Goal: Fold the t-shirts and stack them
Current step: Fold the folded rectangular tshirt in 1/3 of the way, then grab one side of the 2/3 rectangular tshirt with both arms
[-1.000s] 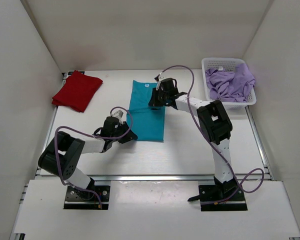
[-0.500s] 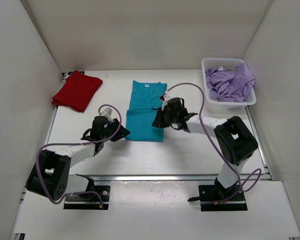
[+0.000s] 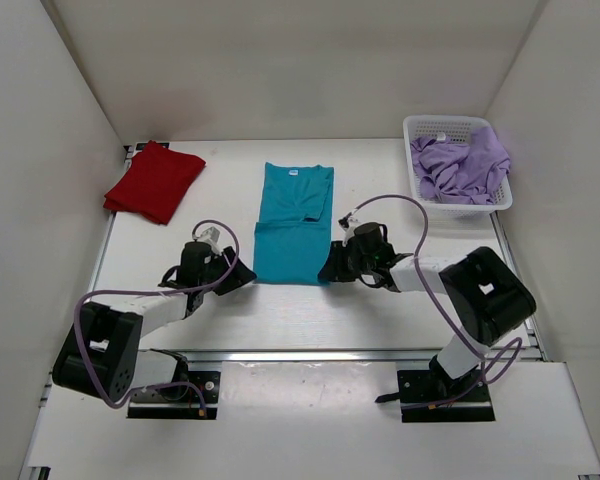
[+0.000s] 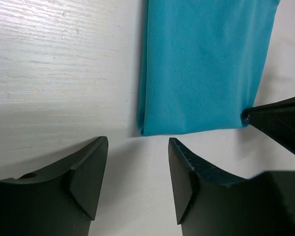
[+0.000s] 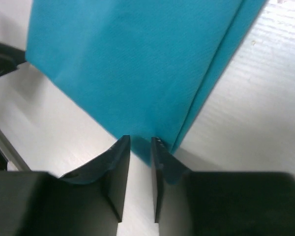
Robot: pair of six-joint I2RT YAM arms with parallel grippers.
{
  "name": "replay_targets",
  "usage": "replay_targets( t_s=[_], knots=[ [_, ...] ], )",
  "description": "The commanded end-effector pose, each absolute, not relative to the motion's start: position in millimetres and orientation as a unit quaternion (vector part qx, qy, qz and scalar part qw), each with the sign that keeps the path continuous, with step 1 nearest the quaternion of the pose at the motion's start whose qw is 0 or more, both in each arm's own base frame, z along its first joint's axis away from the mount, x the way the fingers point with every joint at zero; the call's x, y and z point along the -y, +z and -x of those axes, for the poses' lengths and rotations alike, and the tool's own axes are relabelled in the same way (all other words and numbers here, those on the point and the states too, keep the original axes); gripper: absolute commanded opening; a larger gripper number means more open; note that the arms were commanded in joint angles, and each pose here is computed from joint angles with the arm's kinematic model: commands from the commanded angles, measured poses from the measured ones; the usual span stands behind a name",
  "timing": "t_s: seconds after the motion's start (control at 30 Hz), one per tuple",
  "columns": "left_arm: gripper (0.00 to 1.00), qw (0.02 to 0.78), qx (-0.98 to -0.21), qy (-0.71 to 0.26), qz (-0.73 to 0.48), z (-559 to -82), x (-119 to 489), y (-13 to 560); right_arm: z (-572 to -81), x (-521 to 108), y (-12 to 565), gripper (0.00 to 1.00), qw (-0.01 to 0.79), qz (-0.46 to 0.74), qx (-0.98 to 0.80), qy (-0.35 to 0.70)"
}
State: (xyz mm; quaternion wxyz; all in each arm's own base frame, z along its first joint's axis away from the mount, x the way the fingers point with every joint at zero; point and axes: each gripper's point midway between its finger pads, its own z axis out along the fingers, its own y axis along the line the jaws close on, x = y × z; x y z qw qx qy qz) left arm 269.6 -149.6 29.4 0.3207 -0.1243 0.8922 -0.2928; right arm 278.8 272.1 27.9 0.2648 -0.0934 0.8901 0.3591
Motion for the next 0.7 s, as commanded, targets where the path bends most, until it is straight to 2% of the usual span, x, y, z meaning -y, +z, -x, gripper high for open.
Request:
replay_targets(
  t_s=[0.0,0.07,0.13,0.33,0.4,0.57,0.6,0.67],
  knots=[
    [0.62,0.322,-0.890,-0.305,0.105,-272.8,157.9,33.6,-283.1,-265.7,53.6,0.24,0.306,0.096,-0.873,0.368],
    [0.52,0.318,-0.895,-0.297,0.103,-271.3,158.4,27.7,-282.0,-257.8,60.1,0.35,0.316,0.089,-0.869,0.371],
    [0.48,0.317,-0.897,-0.287,0.110,-270.9,154.7,21.6,-277.5,-249.1,57.9,0.41,0.319,0.074,-0.871,0.367],
    [0.47,0.319,-0.897,-0.289,0.103,-277.1,164.1,23.2,-269.5,-249.5,33.9,0.43,0.281,0.078,-0.891,0.348],
    [0.46,0.313,-0.899,-0.289,0.102,-274.6,166.8,19.4,-266.2,-254.3,30.0,0.40,0.264,0.086,-0.890,0.361],
    [0.31,0.308,-0.901,-0.290,0.097,-275.9,169.7,15.7,-265.6,-260.2,23.8,0.22,0.252,0.078,-0.888,0.377],
    [0.26,0.307,-0.900,-0.294,0.098,-275.5,170.5,16.6,-266.7,-259.4,24.1,0.20,0.254,0.074,-0.887,0.379],
    [0.17,0.316,-0.899,-0.284,0.105,-279.2,166.3,19.5,-266.2,-260.9,25.3,0.06,0.254,0.079,-0.884,0.385]
  ],
)
